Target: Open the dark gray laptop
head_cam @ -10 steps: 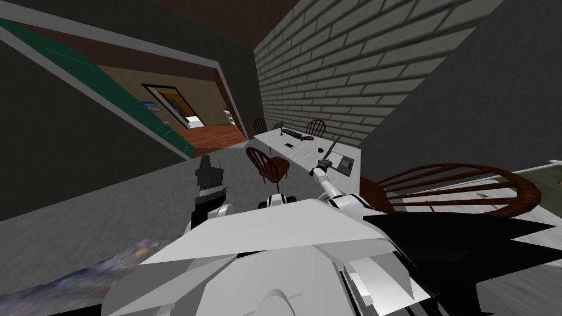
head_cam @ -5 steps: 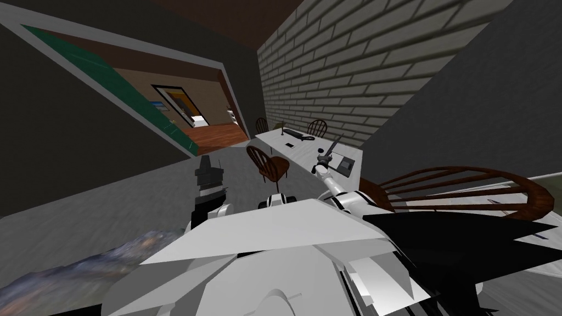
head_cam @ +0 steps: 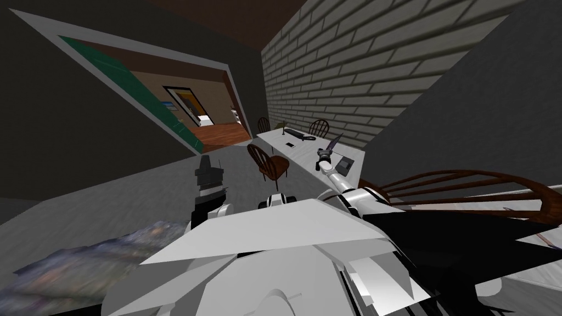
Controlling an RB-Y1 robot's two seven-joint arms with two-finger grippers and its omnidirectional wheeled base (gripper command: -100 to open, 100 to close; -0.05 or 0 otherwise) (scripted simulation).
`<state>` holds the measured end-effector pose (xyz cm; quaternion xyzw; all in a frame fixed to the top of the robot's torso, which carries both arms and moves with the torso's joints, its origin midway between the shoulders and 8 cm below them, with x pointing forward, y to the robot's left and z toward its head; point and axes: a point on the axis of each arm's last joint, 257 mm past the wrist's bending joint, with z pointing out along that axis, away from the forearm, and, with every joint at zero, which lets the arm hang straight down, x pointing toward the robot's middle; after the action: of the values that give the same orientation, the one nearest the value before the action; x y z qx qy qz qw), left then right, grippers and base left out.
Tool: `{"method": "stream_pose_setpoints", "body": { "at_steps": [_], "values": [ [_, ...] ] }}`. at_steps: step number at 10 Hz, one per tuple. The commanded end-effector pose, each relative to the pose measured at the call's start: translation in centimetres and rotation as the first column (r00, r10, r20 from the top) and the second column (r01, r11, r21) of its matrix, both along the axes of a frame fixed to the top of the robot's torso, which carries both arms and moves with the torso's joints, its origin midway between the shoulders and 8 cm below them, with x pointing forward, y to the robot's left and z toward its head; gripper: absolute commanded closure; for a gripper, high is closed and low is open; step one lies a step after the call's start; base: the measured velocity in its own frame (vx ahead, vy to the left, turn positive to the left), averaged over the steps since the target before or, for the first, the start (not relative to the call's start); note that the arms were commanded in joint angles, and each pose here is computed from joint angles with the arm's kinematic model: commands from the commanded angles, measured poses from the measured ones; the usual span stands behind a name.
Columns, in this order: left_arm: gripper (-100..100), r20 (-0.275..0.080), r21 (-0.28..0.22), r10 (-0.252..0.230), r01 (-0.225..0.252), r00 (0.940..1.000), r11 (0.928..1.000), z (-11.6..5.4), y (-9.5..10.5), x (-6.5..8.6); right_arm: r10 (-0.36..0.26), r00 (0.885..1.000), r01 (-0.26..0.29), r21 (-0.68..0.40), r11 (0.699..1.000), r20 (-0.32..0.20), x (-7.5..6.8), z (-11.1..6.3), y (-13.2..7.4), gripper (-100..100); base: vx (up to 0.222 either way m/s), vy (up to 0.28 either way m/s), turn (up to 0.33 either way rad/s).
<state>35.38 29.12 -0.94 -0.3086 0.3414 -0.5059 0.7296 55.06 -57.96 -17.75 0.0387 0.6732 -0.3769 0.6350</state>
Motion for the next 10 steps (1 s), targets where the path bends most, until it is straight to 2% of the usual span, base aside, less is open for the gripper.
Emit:
{"method": "stream_pose_setpoints", "body": {
  "at_steps": [1, 2, 3, 5, 6, 8, 9, 10],
  "values": [
    [0, 0.0, 0.0, 0.0, 0.0, 1.0, 1.0, 0.0, 0.0, 0.0, 0.079, 0.997, -0.079, -0.032, 0.996, -0.01, 1.7, 1.7, 1.1, -100, -0.03, -0.037, 0.056],
    [0, 0.0, 0.0, 0.0, 0.0, 1.0, 1.0, 0.0, 0.0, 0.0, 0.114, 0.993, -0.115, -0.059, 0.992, -0.015, 2.4, 3.0, 1.4, -100, -0.048, -0.054, 0.105],
    [0, 0.0, 0.0, 0.0, 0.0, 1.0, 1.0, 0.0, 0.0, 0.0, 0.12, 0.993, -0.121, -0.056, 0.991, -0.019, 2.5, 2.9, 1.6, -100, -0.032, -0.043, 0.046],
    [0, 0.0, 0.0, 0.0, 0.0, 1.0, 1.0, 0.0, 0.0, 0.0, 0.188, 0.981, -0.192, -0.107, 0.976, -0.038, 3.7, 5.3, 2.3, -100, -0.048, -0.046, 0.076],
    [0, 0.0, 0.0, 0.0, 0.0, 1.0, 1.0, 0.0, 0.0, 0.0, 0.198, 0.979, -0.202, -0.103, 0.974, -0.047, 3.9, 5.1, 2.6, -100, -0.039, -0.043, 0.047],
    [0, 0.0, 0.0, 0.0, 0.0, 1.0, 1.0, 0.0, 0.0, 0.0, 0.257, 0.963, -0.266, -0.149, 0.952, -0.077, 4.8, 7.2, 3.3, -100, -0.043, -0.044, 0.072],
    [0, 0.0, 0.0, 0.0, 0.0, 1.0, 1.0, 0.0, 0.0, 0.0, 0.268, 0.959, -0.279, -0.143, 0.95, -0.088, 5.0, 6.9, 3.6, -100, -0.04, -0.043, 0.052],
    [0, 0.0, 0.0, 0.0, 0.0, 1.0, 1.0, 0.0, 0.0, 0.0, 0.297, 0.948, -0.312, -0.161, 0.936, -0.111, 5.4, 7.7, 4.0, -100, -0.044, -0.048, 0.058]
  ]
}}
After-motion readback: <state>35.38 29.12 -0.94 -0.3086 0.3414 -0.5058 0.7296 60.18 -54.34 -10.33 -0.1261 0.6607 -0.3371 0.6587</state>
